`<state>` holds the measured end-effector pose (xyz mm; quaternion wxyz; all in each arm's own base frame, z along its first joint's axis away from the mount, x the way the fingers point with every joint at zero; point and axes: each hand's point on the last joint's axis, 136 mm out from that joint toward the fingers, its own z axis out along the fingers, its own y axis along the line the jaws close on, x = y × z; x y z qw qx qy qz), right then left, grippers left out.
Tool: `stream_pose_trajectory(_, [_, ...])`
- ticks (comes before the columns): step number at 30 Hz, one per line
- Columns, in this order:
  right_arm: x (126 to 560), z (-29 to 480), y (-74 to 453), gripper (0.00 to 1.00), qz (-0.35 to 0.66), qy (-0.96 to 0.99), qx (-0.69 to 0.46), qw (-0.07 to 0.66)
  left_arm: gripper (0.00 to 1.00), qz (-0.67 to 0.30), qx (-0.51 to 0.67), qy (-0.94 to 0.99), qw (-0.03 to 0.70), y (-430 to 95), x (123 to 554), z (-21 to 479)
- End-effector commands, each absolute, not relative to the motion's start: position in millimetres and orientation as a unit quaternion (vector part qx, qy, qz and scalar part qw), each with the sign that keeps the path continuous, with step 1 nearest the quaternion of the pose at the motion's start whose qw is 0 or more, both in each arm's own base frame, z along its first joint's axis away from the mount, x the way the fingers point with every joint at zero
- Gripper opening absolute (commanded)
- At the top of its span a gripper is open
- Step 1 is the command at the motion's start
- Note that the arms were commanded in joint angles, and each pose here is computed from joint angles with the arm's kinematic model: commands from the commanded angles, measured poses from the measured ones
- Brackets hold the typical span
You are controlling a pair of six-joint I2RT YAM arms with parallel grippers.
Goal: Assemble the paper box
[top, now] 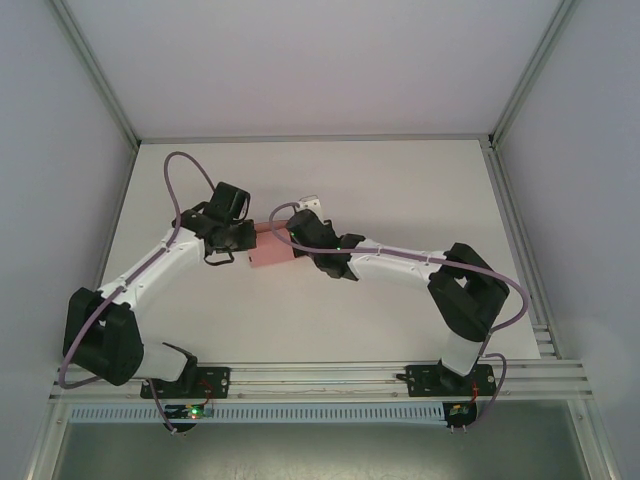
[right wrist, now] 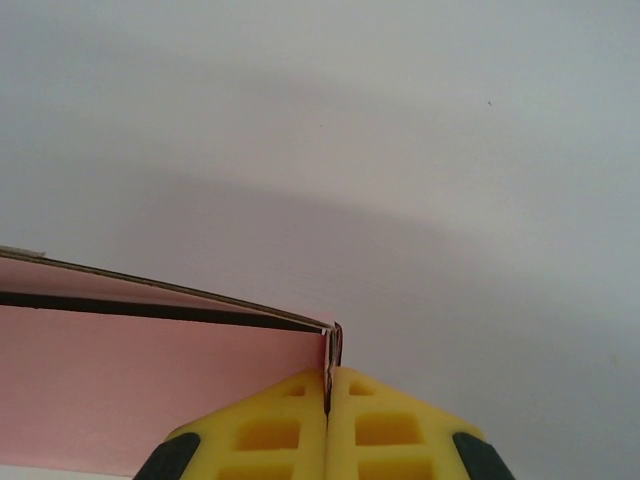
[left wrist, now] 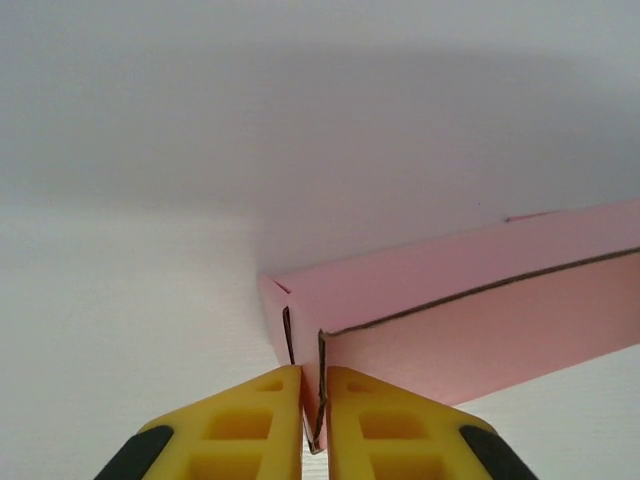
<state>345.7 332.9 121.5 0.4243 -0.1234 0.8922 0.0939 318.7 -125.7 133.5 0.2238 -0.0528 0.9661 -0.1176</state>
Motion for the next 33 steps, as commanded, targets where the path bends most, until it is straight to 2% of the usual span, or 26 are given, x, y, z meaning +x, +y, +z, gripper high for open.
stream_pose_trajectory(1, [298, 46, 320, 0.00, 0.052, 0.931, -0.188, 0.308, 0.09, -0.138, -0.095, 0.963, 0.213, -132, 324, 132])
stream_pose_trajectory(6, [296, 45, 319, 0.00, 0.050, 0.930, -0.190, 0.310, 0.03, -0.129, -0.110, 0.966, 0.197, -129, 319, 115])
stream_pose_trajectory(12, [295, 42, 316, 0.00, 0.049, 0.930, -0.189, 0.313, 0.09, -0.096, -0.091, 0.972, 0.194, -115, 300, 101])
stream_pose_trajectory(14, [295, 40, 314, 0.00, 0.048, 0.929, -0.188, 0.314, 0.09, -0.093, -0.083, 0.973, 0.192, -112, 291, 92])
stream_pose_trajectory(17, [293, 35, 315, 0.00, 0.053, 0.927, -0.191, 0.318, 0.02, -0.103, -0.062, 0.970, 0.209, -117, 285, 77])
stream_pose_trajectory(19, [293, 33, 315, 0.00, 0.052, 0.926, -0.193, 0.320, 0.05, -0.107, -0.051, 0.969, 0.216, -120, 282, 69])
stream_pose_trajectory(24, [291, 31, 310, 0.00, 0.040, 0.916, -0.203, 0.344, 0.06, -0.094, -0.055, 0.973, 0.205, -113, 269, 55])
stream_pose_trajectory(31, [286, 27, 308, 0.00, 0.027, 0.910, -0.220, 0.349, 0.27, -0.131, -0.085, 0.962, 0.223, -118, 265, 83])
stream_pose_trajectory(33, [288, 30, 308, 0.00, 0.024, 0.909, -0.221, 0.352, 0.28, -0.151, -0.083, 0.956, 0.236, -122, 266, 98])
